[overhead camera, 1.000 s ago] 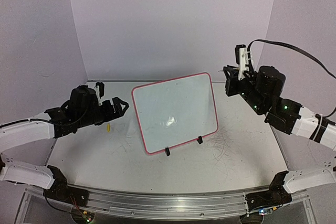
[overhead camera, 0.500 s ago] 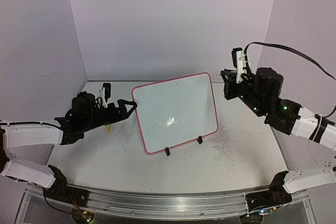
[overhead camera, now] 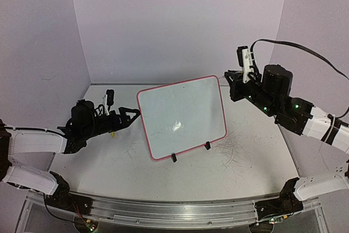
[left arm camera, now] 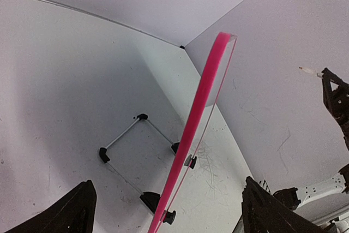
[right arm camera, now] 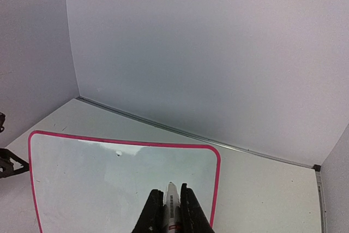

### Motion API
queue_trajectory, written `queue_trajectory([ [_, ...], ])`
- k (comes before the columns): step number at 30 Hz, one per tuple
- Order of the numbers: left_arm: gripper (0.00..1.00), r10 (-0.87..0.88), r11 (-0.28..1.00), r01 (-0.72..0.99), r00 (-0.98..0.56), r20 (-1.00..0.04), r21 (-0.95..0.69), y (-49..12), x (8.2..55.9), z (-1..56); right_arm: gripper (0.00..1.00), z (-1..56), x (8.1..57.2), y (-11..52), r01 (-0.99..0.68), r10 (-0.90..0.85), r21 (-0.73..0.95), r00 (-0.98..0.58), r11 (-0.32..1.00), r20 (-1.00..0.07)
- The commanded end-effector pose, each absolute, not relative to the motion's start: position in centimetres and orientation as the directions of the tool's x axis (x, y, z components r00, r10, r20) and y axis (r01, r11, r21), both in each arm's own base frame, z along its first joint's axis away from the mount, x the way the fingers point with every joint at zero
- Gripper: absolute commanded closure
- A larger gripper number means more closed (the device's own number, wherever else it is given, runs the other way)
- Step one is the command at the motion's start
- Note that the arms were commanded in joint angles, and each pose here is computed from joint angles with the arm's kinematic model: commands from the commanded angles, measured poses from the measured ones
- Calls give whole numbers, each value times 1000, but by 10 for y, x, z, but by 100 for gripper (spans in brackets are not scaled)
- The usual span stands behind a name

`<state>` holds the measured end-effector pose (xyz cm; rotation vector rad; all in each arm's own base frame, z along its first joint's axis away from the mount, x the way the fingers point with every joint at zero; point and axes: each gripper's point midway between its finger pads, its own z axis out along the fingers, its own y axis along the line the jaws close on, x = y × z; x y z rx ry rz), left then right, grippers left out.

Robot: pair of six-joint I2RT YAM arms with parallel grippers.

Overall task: Write a sentence on the whiteboard
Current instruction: Hold the whiteboard at the center of the board.

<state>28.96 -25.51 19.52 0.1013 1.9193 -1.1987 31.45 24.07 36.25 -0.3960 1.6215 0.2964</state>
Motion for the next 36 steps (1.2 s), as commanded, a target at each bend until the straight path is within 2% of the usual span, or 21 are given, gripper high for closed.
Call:
queue_trajectory([
  [1, 8, -355, 458, 542, -615, -704, -705, -267, 291, 214, 100, 381, 319, 265, -493, -73, -57, -14, 868, -997],
  [11, 13, -278, 417, 641, -585, -762, -644, -286, 293, 209, 100, 390, 313, 291, -605, -61, -72, 39, 793, -997],
  [20, 28, -261, 368, 664, -598, -758, -651, -292, 302, 210, 100, 385, 303, 321, -726, -11, -20, 18, 688, -1000],
  [30, 53, -259, 369, 679, -580, -772, -634, -290, 310, 205, 100, 367, 302, 404, -875, -21, -62, 59, 480, -998],
  [36, 68, -224, 371, 711, -555, -801, -597, -293, 310, 201, 100, 343, 295, 438, -908, -62, -79, 58, 413, -996],
])
